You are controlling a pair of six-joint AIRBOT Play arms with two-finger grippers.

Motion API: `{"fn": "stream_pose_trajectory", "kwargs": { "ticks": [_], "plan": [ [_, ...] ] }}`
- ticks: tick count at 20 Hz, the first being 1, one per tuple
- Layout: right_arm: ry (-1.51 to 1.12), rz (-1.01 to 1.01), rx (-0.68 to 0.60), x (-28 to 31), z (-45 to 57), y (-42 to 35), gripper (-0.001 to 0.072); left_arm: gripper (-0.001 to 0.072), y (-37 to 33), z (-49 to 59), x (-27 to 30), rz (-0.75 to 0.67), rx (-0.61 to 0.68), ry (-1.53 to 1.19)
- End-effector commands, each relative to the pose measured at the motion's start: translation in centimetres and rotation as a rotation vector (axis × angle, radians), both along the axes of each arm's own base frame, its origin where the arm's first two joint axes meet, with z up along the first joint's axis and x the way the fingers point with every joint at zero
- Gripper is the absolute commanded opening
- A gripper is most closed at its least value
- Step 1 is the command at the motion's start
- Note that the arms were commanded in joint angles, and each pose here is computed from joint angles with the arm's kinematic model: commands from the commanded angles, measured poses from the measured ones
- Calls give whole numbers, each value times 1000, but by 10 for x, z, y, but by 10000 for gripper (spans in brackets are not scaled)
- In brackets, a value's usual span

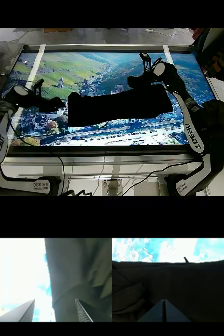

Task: Fold the clothes and pants, and hang the long-sleeved shirts on hangers.

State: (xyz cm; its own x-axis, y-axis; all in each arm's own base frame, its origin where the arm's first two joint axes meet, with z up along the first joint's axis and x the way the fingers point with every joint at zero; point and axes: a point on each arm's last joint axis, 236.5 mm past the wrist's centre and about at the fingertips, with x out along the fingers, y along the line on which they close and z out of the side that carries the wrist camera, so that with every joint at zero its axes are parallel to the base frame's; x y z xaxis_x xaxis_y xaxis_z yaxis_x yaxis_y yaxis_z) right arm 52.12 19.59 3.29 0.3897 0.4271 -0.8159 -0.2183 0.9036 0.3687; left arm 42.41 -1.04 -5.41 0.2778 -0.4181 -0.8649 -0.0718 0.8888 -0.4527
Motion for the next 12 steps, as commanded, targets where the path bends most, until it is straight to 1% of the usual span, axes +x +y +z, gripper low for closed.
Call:
{"fn": "stream_pose_trajectory", "kwargs": {
  "ticks": [1, 3, 6, 9, 10, 11, 12],
  "plan": [
    [-2, 0, 1, 0, 1, 0, 21, 538, -5, -32, -8, 119, -118, -20],
    [-6, -3, 4, 2, 1, 0, 21, 538, -24, -47, -13, 148, -186, -16],
    [-7, -3, 6, 2, 2, 1, 21, 526, -51, -55, -14, 132, -245, -2],
    [-7, -2, 7, 1, 2, 2, 21, 328, -66, -55, -7, 119, -237, -22],
    [-7, -1, 6, 1, 2, 2, 21, 176, -72, -53, -8, 102, -239, -22],
    [-6, -1, 6, 1, 1, 2, 21, 2, -78, -48, -9, 77, -252, -20],
    [-7, -1, 4, 1, 1, 1, 21, 6, -86, -37, -8, 33, -275, -22]
  ]
}}
